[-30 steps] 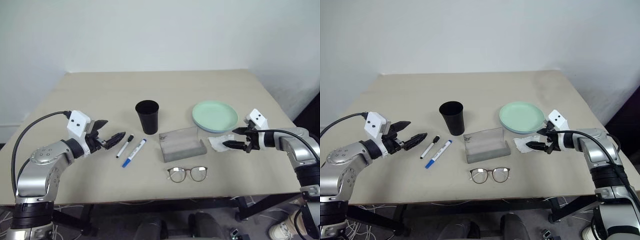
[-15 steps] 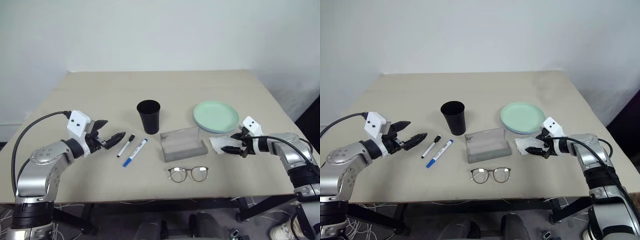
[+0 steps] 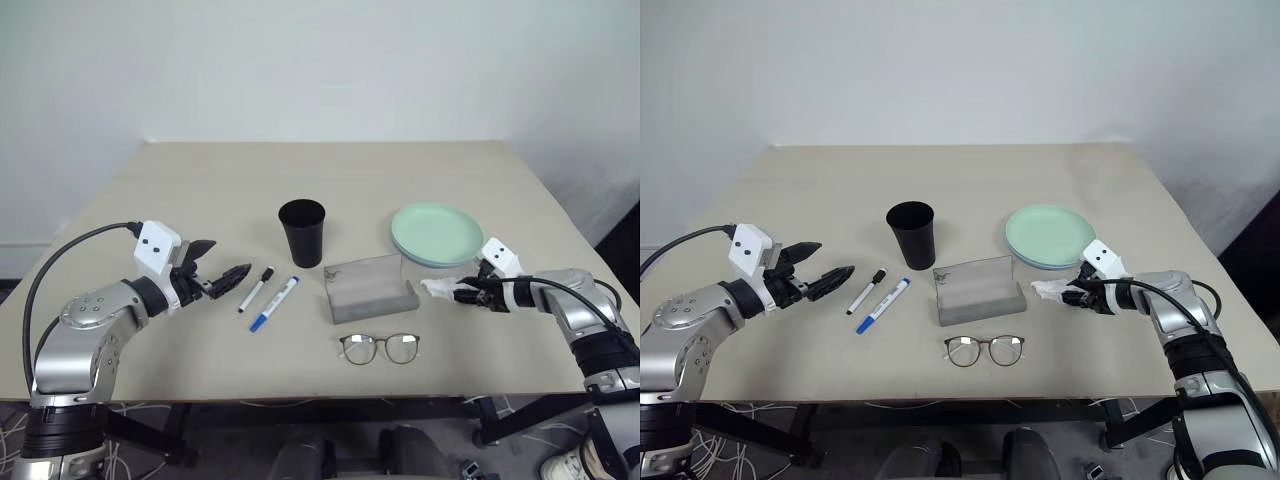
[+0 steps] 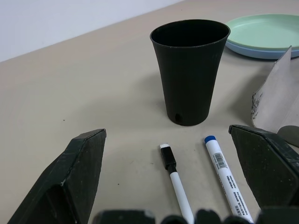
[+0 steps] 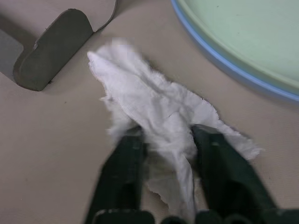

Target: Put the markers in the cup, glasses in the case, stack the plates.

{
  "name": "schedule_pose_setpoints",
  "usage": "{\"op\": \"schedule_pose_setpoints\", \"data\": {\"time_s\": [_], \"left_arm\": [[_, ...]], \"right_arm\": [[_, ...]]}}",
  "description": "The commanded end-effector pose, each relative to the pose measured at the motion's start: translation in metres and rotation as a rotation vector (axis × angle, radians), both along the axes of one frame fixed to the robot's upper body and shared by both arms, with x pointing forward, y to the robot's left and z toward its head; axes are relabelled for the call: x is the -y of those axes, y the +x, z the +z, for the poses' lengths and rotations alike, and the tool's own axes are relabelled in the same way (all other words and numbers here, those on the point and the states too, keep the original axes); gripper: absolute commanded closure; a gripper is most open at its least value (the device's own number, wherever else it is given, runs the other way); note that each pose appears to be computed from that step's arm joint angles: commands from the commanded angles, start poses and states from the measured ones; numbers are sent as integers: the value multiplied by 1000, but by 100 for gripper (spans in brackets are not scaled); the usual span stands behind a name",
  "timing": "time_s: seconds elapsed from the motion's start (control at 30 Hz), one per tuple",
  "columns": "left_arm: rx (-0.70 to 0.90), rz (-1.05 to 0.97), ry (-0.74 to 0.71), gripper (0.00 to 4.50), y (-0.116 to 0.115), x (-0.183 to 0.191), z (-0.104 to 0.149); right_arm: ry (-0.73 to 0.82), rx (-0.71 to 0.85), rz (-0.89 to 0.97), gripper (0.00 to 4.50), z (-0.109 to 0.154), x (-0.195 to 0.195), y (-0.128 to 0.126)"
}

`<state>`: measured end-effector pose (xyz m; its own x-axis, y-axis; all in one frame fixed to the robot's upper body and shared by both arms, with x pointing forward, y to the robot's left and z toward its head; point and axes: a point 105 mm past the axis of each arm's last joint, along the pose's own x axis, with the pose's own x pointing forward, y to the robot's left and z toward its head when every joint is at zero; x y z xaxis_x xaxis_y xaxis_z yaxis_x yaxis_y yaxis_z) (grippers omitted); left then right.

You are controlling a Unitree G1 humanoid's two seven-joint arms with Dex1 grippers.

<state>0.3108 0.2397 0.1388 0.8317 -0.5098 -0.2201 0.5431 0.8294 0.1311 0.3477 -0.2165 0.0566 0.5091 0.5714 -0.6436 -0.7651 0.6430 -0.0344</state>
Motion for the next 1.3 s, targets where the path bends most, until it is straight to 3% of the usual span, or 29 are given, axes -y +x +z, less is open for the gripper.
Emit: {"op": "schedule_pose_setpoints", "data": {"time_s": [0.03,0.07,0.23,0.47,0.63,0.7,0.87,1.03,1.13,1.3], "left_arm": [[58,-12,18,0,2,1,17],[59,-12,18,0,2,1,17],[62,-11,19,0,2,1,17],[64,-11,21,0,2,1,17],[66,-12,20,0,3,1,18],[65,-11,22,0,3,1,18],[66,-15,21,0,3,2,18],[67,-18,19,0,4,4,18],[66,-18,18,0,4,4,18],[71,-9,33,0,4,3,19]], "right_arm": [[-19,31,32,408,10,0,2],[-23,31,37,436,10,1,2],[21,75,53,436,30,-1,9],[230,203,130,436,93,-25,18],[284,309,78,436,118,-38,39],[277,336,41,436,120,-39,47],[196,398,-200,436,116,-47,95],[162,445,-328,436,115,-48,116],[141,462,-355,376,113,-47,121],[133,493,-369,204,118,-41,123]]}}
